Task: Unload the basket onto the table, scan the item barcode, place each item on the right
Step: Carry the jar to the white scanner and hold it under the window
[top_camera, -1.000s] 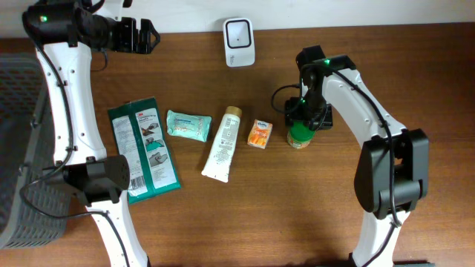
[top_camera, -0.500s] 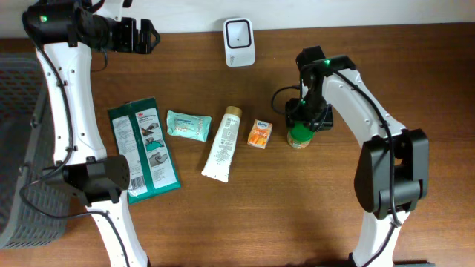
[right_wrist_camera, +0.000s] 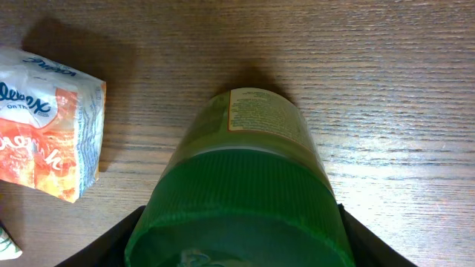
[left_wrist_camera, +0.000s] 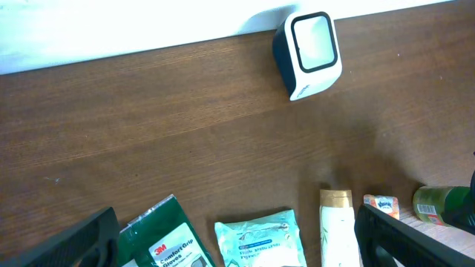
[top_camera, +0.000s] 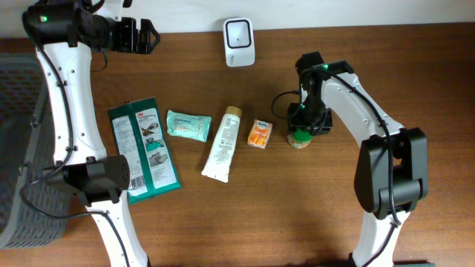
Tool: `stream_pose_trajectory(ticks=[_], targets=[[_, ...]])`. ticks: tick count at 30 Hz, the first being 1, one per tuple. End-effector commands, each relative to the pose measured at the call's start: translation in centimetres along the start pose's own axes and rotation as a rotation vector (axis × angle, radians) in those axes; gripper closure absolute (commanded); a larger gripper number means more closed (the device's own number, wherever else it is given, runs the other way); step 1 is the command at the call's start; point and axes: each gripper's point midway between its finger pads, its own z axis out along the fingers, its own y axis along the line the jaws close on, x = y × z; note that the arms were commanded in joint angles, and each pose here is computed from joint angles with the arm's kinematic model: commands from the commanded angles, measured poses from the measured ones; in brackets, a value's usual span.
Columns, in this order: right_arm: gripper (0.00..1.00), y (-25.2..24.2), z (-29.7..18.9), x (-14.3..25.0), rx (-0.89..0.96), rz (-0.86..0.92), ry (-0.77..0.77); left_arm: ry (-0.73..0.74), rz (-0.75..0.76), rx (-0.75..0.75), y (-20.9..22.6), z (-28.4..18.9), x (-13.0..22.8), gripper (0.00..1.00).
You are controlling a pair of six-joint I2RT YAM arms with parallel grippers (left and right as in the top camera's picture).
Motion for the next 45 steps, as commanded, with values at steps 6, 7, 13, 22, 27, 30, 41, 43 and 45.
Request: stream_pose_trajectory(ticks=[6, 7, 13, 22, 27, 30, 41, 43, 45], targets=[[0.47, 1.8, -2.9, -1.8, -0.08, -0.029, -0.062, -0.017, 0.025, 0.007, -0.3, -0.7, -0.3, 0.01], [0.47, 3.1, -3.9, -2.0, -0.149, -0.081, -0.071, -0.017, 0.025, 0.007, -0.3, -0.7, -0.3, 0.01], [0.47, 11.6, -11.4, -2.2, -0.639, -0.441, -0.184, -0.017, 0.025, 0.007, -0.3, -0.7, -0.3, 0.01], [0.48, 14.7, -21.2, -0.2, -0.954, -0.566, -0.268, -0.017, 0.025, 0.007, -0.3, -0.7, -0.3, 0.01], [0.48, 14.5, -24.9, 1.0, -0.957, -0.591, -0.315, -0.017, 0.025, 0.007, -0.3, -0.7, -0.3, 0.01], [0.48, 14.5, -26.8, 2.1, -0.957, -0.61, -0.343, -0.017, 0.025, 0.007, -0.3, -0.7, -0.3, 0.01], [0.48, 13.9, -26.7, 2.3, -0.804, -0.651, -0.405, -0.017, 0.025, 0.007, -0.3, -0.7, -0.3, 0.01], [0.48, 13.7, -24.8, 1.0, -0.678, -0.64, -0.41, -0.018, 0.025, 0.007, -0.3, -0.7, -0.3, 0.01], [0.49, 13.1, -22.4, -1.6, -0.47, -0.594, -0.444, -0.017, 0.025, 0.007, -0.3, -0.7, -0.3, 0.01]])
